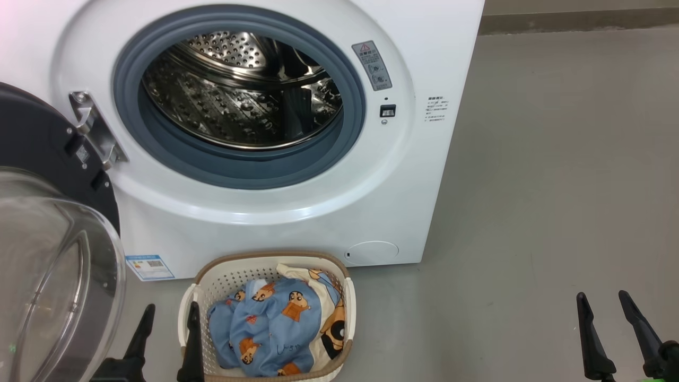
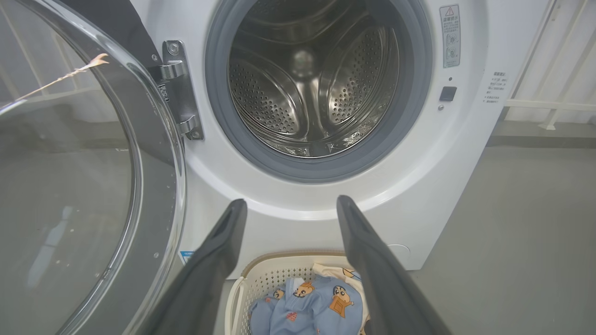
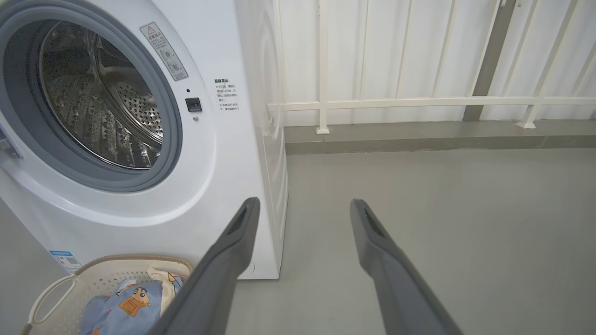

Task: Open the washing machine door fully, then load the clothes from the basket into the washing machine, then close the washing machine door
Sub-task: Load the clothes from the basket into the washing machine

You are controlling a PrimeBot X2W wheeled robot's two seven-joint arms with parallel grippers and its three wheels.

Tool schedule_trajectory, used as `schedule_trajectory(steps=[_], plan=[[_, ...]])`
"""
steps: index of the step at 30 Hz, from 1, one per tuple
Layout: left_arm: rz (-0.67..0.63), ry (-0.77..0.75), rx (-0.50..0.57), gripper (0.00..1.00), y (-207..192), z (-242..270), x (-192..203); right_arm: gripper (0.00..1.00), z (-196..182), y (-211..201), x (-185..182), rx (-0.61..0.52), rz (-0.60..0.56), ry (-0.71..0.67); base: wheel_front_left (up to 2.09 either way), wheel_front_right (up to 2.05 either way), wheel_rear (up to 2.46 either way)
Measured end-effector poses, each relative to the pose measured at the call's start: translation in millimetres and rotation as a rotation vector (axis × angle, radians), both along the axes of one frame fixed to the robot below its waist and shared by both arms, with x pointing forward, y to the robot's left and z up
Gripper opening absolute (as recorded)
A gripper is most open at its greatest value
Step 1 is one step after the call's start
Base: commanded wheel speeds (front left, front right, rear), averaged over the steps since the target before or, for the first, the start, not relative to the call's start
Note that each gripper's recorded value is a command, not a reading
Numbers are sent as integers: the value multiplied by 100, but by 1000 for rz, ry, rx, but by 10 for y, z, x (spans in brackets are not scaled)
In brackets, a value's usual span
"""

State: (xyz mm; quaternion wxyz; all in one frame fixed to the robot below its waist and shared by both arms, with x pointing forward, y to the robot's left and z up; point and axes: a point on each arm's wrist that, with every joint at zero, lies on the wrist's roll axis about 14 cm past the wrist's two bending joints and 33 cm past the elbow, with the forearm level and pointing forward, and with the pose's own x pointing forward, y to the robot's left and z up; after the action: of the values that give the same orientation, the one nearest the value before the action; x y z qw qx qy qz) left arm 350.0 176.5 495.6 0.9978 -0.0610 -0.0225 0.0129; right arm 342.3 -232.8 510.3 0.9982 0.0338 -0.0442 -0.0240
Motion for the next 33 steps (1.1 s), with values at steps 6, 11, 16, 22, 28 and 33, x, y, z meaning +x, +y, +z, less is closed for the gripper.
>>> schedule_trajectory(steps=[6, 11, 16, 22, 28, 33], plan=[[-2, 3, -1, 100, -4, -9, 10, 100, -26, 2, 13, 2, 1, 8, 0, 0, 0], [-7, 1, -2, 100, -23, -4, 25, 100, -50, -2, 20, 2, -1, 16, 0, 0, 0], [-20, 8, -3, 100, -63, -25, 42, 100, -77, -14, 21, 3, -5, 25, 0, 0, 0], [-46, 26, -5, 100, -152, -83, 78, 100, -120, -36, 24, 4, -13, 39, 0, 0, 0], [-97, 64, 30, 100, -300, -213, 130, 100, -106, -99, 46, 21, -38, 32, 0, 0, 0], [-146, 107, 42, 100, -447, -367, 219, 100, -129, -166, 49, 32, -64, 37, 0, 0, 0]])
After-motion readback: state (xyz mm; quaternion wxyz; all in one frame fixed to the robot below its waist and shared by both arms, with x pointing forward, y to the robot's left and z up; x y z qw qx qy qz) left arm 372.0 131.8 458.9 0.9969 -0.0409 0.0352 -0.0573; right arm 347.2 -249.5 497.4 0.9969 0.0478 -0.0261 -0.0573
